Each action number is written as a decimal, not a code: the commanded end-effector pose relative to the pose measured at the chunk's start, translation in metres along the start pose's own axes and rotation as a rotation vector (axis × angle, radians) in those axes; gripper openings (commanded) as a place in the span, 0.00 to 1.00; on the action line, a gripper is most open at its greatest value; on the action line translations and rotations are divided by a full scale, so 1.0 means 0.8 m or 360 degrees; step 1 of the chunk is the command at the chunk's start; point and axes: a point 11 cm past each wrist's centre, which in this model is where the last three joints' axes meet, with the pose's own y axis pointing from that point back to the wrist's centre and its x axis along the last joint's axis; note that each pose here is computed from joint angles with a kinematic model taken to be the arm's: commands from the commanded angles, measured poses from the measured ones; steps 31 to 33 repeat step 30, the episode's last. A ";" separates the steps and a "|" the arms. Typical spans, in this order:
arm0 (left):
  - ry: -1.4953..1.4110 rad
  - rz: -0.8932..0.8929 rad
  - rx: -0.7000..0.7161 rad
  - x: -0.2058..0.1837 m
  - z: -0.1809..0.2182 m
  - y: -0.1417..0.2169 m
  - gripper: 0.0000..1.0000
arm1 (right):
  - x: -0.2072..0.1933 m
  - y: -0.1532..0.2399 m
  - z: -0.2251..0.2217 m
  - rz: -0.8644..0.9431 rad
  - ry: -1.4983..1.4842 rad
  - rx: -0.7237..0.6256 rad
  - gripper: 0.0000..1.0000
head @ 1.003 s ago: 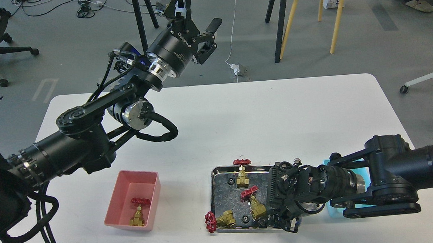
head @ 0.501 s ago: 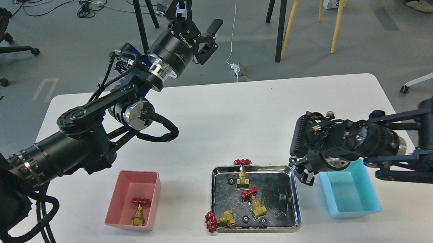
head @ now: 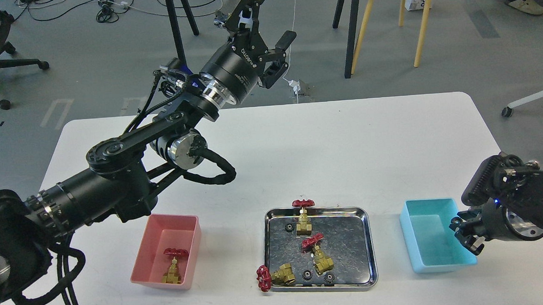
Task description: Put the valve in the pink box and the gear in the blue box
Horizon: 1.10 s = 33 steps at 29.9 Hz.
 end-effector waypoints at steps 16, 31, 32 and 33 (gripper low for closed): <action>-0.0132 -0.0090 -0.0064 0.108 0.089 0.002 0.99 | 0.229 0.109 0.237 0.1398 -0.2222 0.0700 1.00; 0.0142 0.0557 -0.0285 0.216 0.071 0.047 1.00 | 0.238 -0.033 0.226 0.1731 -0.3845 0.1865 1.00; 0.0142 0.0557 -0.0285 0.216 0.071 0.047 1.00 | 0.238 -0.033 0.226 0.1731 -0.3845 0.1865 1.00; 0.0142 0.0557 -0.0285 0.216 0.071 0.047 1.00 | 0.238 -0.033 0.226 0.1731 -0.3845 0.1865 1.00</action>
